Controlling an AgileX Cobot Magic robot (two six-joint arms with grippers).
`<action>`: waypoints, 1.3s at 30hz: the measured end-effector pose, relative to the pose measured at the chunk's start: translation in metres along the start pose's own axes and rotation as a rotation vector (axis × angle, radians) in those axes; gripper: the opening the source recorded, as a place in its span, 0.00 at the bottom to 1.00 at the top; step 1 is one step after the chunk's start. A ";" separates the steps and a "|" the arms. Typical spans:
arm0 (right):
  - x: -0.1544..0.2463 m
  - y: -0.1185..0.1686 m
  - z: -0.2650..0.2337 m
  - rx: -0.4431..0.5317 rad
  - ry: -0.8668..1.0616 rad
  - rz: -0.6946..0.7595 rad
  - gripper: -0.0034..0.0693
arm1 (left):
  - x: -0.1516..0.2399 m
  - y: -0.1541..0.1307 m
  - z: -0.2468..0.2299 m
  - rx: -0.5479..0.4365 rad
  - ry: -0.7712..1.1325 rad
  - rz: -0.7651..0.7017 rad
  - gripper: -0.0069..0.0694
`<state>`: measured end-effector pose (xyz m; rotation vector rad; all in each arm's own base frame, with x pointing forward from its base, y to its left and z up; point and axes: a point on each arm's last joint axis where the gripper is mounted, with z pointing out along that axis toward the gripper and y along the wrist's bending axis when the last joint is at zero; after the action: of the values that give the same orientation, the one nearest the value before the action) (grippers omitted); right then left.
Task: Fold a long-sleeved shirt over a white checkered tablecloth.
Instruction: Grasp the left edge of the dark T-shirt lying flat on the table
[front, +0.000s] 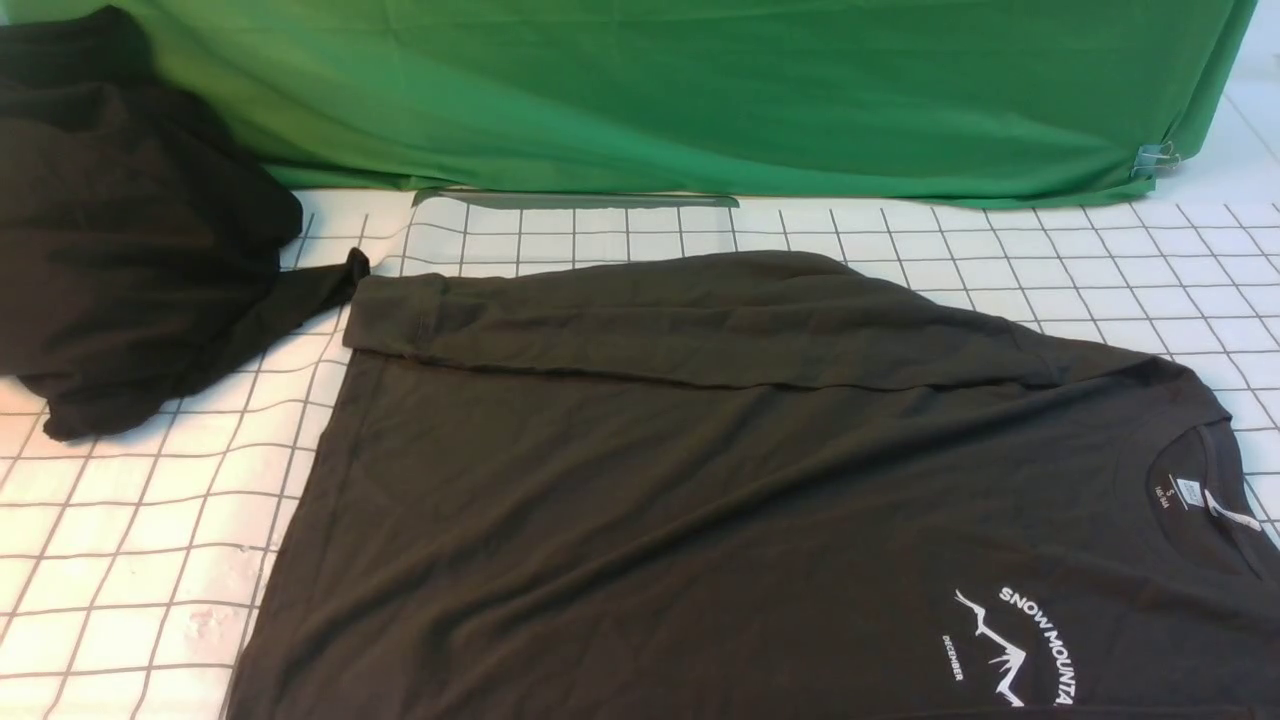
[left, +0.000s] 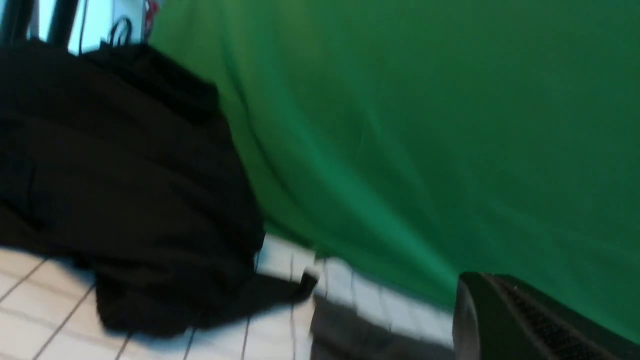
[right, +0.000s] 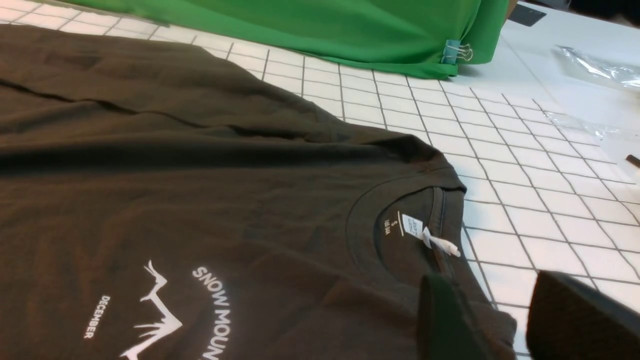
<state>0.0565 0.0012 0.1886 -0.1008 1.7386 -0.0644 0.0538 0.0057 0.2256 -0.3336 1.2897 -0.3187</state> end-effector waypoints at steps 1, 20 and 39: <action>0.000 0.000 0.000 0.000 0.000 0.000 0.38 | -0.003 0.000 0.000 0.002 -0.030 -0.007 0.09; -0.036 -0.013 -0.008 -0.079 -0.443 1.019 0.38 | -0.104 -0.050 -0.010 0.198 -0.236 -0.310 0.09; -0.175 0.019 -0.010 -0.413 0.313 0.199 0.06 | -0.002 -0.031 0.093 -0.189 1.511 0.194 0.08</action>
<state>0.0749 0.0377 0.3601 -0.2290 2.0454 0.4481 0.1422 -0.0158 0.2633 -0.0696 2.8271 -0.2658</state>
